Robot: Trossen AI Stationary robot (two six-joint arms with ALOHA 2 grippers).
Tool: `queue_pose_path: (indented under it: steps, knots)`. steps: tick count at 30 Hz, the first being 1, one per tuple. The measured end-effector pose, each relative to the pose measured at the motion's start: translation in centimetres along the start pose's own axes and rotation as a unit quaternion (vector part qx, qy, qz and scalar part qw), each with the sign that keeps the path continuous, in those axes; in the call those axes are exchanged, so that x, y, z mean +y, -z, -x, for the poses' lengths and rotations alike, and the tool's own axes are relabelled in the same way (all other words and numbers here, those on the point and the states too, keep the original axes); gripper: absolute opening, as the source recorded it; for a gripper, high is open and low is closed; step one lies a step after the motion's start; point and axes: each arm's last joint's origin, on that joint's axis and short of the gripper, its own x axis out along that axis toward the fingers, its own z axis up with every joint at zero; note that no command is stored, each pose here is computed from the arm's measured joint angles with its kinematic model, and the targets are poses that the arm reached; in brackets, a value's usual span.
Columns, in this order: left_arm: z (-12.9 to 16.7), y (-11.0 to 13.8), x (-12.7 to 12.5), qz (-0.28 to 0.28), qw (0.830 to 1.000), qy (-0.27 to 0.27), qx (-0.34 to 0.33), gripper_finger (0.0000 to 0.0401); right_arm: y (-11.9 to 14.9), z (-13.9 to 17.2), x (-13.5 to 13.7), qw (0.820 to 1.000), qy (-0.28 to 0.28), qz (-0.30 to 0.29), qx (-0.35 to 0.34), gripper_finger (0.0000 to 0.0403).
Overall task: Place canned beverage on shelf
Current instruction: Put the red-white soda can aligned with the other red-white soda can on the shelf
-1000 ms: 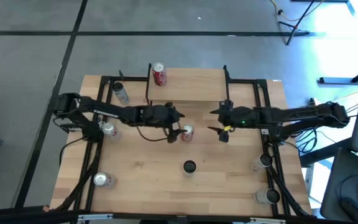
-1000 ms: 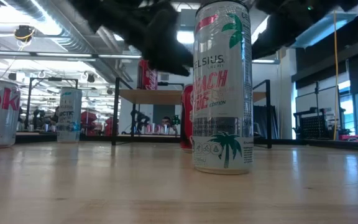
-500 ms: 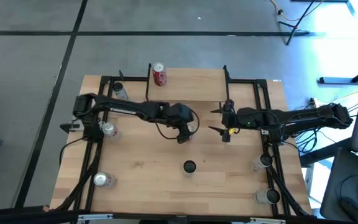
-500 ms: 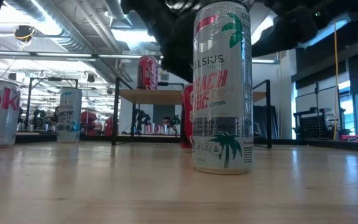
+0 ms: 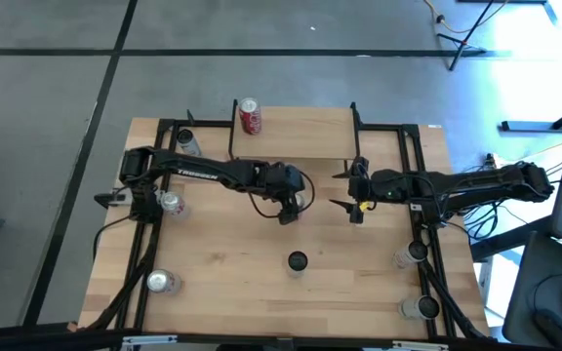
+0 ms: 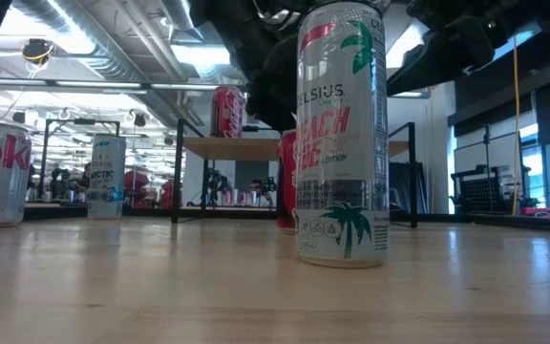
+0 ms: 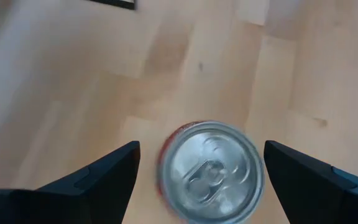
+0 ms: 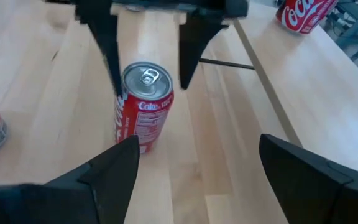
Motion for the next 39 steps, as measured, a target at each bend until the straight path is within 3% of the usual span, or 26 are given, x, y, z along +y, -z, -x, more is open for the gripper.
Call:
queue_pose_path:
  steps: [13, 19, 22, 32, 39]
  knots:
    - [-4.0, 1.6, 0.4, -0.013, 0.998, 0.013, 0.059, 0.0325, 0.0, 0.0, 0.0, 1.000, -0.001, -0.001, 0.002, 0.0317]
    - [-4.2, 1.8, 0.1, -0.042, 0.997, -0.005, 0.057, 0.0274, 0.0, 0.0, 0.0, 1.000, 0.000, -0.001, 0.001, 0.0317]
    - [-3.7, 1.5, 0.1, -0.045, 0.997, -0.006, 0.065, 0.0271, 0.0, 0.0, 0.0, 1.000, 0.000, -0.001, 0.001, 0.0317]
    - [3.7, -2.1, -0.1, -0.071, 0.996, -0.031, 0.034, 0.0271, 0.1, 0.0, 0.1, 1.000, -0.004, -0.002, 0.006, 0.0317]
    - [11.2, -2.0, 2.0, -0.061, 0.994, -0.089, 0.008, 0.0271, 0.1, 0.0, 0.1, 1.000, -0.019, -0.012, 0.004, 0.0317]
